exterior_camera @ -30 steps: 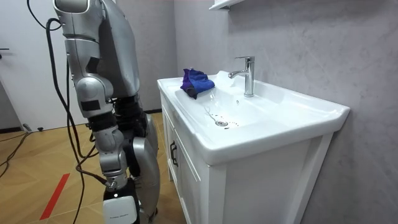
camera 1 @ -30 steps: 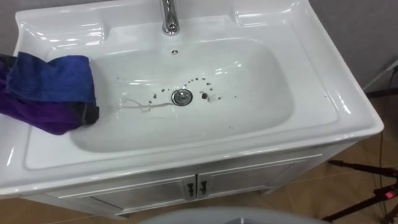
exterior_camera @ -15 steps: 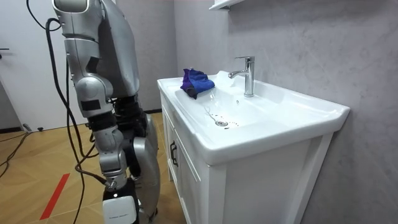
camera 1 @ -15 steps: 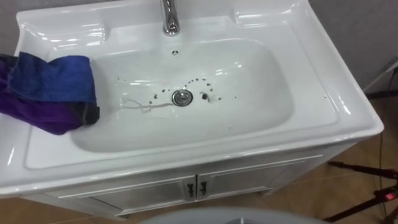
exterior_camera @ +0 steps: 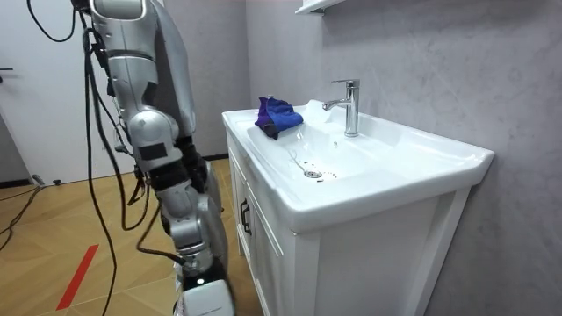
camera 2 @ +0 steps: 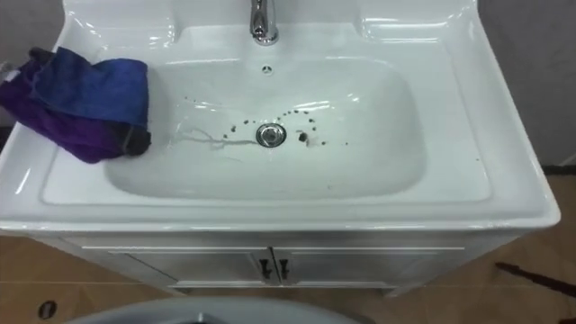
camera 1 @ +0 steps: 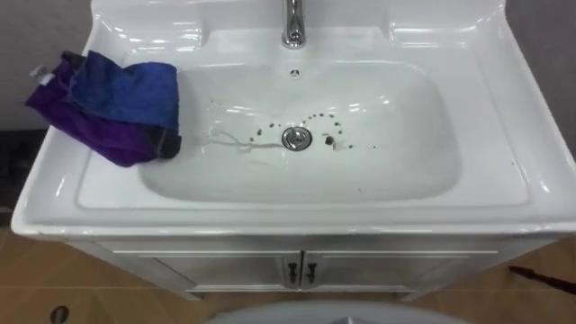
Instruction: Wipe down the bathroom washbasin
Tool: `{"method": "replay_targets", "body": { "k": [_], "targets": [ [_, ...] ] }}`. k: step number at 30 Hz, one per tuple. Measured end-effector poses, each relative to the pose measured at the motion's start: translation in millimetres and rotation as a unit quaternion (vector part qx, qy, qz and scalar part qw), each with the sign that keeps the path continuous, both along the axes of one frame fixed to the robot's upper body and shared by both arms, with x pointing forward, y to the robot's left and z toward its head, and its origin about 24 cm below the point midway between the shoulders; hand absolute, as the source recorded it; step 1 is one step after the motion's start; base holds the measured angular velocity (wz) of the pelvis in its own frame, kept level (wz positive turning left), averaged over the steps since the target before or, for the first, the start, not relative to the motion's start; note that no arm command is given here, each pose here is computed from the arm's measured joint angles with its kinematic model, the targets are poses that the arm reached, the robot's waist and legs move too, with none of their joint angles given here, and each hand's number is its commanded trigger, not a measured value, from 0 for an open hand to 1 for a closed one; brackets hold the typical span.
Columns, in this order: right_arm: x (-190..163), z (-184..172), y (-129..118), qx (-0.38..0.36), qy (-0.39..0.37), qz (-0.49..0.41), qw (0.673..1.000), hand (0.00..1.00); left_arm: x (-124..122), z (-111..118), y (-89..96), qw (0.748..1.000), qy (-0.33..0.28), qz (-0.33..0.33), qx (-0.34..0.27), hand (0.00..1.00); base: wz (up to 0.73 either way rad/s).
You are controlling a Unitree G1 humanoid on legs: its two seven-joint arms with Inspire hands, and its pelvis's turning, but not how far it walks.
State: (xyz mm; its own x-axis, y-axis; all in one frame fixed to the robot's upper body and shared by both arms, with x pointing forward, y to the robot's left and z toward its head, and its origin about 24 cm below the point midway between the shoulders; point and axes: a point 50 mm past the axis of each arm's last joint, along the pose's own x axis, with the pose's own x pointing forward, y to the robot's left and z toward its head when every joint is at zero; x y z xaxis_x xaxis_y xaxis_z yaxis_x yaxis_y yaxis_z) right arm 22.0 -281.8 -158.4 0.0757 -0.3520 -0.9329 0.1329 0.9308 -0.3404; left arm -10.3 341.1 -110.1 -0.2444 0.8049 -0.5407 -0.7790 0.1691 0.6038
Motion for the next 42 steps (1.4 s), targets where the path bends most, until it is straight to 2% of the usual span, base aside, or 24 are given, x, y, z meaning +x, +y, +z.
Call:
{"method": "replay_targets", "body": {
  "k": [2, 7, 12, 17, 19, 24, 29, 31, 34, 38, 42],
  "targets": [
    [6, 1, 0, -0.002, -0.013, 0.006, 1.000, 0.00, -2, 9, 6.8, 0.999, -0.001, 0.019, 0.043, 0.00, 0.06],
    [7, 1, 0, -0.003, -0.026, 0.007, 1.000, 0.00, 13, 37, 29.2, 0.988, -0.030, 0.049, 0.143, 0.00, 0.15],
    [8, 1, 1, -0.003, -0.029, 0.013, 0.999, 0.00, 44, 82, 50.8, 0.958, -0.108, 0.060, 0.258, 0.00, 0.02],
    [11, 0, 4, 0.003, -0.038, 0.028, 0.999, 0.00, 77, 117, 59.4, 0.927, -0.175, 0.038, 0.329, 0.00, -0.01],
    [8, 0, 4, 0.003, -0.040, 0.028, 0.999, 0.00, 89, 132, 57.9, 0.912, -0.196, 0.020, 0.359, 0.00, 0.00],
    [5, 0, 5, 0.005, -0.037, 0.032, 0.999, 0.00, 119, 181, 44.4, 0.854, -0.258, -0.052, 0.449, 0.00, 0.00],
    [1, -2, 9, 0.023, -0.027, 0.034, 0.999, 0.00, 144, 203, 19.8, 0.812, -0.293, -0.139, 0.484, 0.00, -0.01],
    [0, -2, 9, 0.024, -0.027, 0.036, 0.999, 0.00, 152, 207, 12.2, 0.798, -0.291, -0.175, 0.498, 0.00, -0.10],
    [-6, -3, 10, 0.029, -0.016, 0.037, 0.999, 0.00, 162, 219, -1.7, 0.761, -0.288, -0.231, 0.533, 0.00, -0.05],
    [-8, -4, 11, 0.035, -0.010, 0.041, 0.999, 0.00, 169, 220, -9.0, 0.750, -0.290, -0.265, 0.533, 0.00, -0.09],
    [-12, -5, 14, 0.047, 0.006, 0.047, 0.998, 0.00, 183, 209, -27.3, 0.747, -0.301, -0.326, 0.494, 0.00, -0.14]
  ]
}}
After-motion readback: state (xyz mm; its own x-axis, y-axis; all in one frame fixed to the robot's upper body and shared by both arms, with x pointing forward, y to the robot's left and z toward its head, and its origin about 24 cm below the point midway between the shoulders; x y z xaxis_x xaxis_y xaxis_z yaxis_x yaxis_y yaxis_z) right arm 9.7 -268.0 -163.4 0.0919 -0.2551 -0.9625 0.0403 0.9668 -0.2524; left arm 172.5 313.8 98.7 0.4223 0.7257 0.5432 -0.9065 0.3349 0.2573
